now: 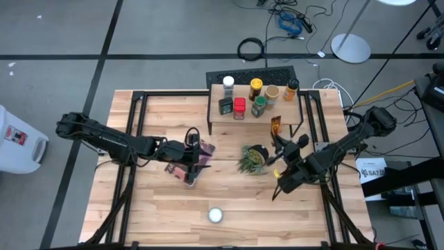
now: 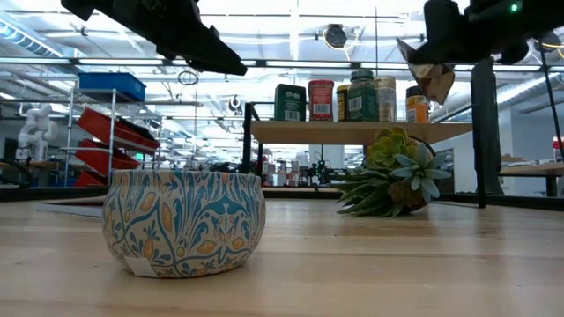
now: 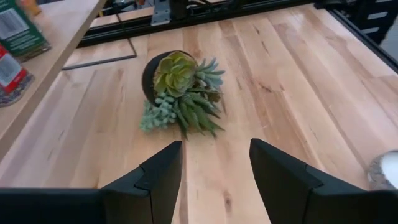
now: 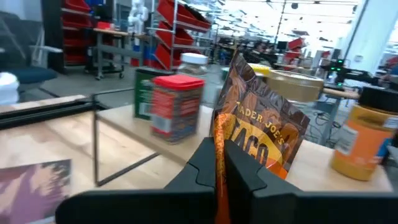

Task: Shelf spices
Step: Put the orange seasoning bag on the shelf

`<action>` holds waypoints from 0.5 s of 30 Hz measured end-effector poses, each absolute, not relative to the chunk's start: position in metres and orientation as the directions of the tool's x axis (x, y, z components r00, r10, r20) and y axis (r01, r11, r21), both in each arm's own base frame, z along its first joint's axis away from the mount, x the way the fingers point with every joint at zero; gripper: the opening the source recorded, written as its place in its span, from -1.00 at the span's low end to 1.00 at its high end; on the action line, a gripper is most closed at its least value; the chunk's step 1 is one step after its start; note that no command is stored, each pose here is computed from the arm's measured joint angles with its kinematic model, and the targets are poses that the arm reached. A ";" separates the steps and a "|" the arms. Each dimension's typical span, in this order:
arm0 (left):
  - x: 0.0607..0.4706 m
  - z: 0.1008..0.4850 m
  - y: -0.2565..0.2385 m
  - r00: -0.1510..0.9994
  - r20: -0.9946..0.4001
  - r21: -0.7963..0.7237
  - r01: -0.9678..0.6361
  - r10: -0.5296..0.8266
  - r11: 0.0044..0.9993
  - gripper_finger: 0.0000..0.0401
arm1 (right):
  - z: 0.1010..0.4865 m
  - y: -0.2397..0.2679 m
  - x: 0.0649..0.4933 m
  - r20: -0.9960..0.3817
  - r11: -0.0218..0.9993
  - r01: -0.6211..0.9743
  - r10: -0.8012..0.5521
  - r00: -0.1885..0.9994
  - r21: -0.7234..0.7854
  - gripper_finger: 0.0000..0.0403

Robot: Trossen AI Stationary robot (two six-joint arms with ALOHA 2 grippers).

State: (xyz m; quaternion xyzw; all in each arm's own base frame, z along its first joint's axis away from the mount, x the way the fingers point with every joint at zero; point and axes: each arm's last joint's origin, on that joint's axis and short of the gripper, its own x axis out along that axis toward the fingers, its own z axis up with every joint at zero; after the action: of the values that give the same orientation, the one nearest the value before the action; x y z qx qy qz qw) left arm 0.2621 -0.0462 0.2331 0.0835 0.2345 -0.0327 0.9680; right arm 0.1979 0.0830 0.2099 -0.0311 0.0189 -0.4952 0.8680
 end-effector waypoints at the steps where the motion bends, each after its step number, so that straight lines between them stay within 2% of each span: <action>1: 0.262 0.233 -0.046 0.887 -0.460 0.146 0.110 -0.031 0.983 -0.01 | 0.211 0.087 0.201 -0.003 0.516 0.853 -0.856 0.517 -0.076 -1.00; 5: 0.262 0.232 -0.047 0.883 -0.467 0.138 0.132 -0.053 0.982 -0.01 | 0.217 0.100 0.214 -0.042 0.570 0.816 -0.822 0.569 -0.099 -1.00; 10: 0.262 0.232 -0.047 0.881 -0.469 0.131 0.145 -0.067 0.981 -0.01 | 0.227 0.113 0.238 -0.101 0.722 0.676 -0.691 0.716 -0.147 -1.00; 13: 0.262 0.232 -0.048 0.880 -0.469 0.128 0.151 -0.075 0.980 -0.01 | 0.238 0.118 0.253 -0.051 0.812 0.556 -0.572 0.819 -0.177 -1.00; 15: 0.262 0.232 -0.048 0.878 -0.470 0.119 0.164 -0.090 0.979 -0.01 | 0.245 0.117 0.258 0.006 0.815 0.530 -0.544 0.839 -0.234 -1.00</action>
State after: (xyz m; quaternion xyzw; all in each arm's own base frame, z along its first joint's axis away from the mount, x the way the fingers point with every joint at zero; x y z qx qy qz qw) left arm 0.2616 -0.0481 0.2323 0.0776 0.2378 -0.0656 0.9660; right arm 0.2582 0.1173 0.2448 -0.1137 0.0303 -0.2820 0.9522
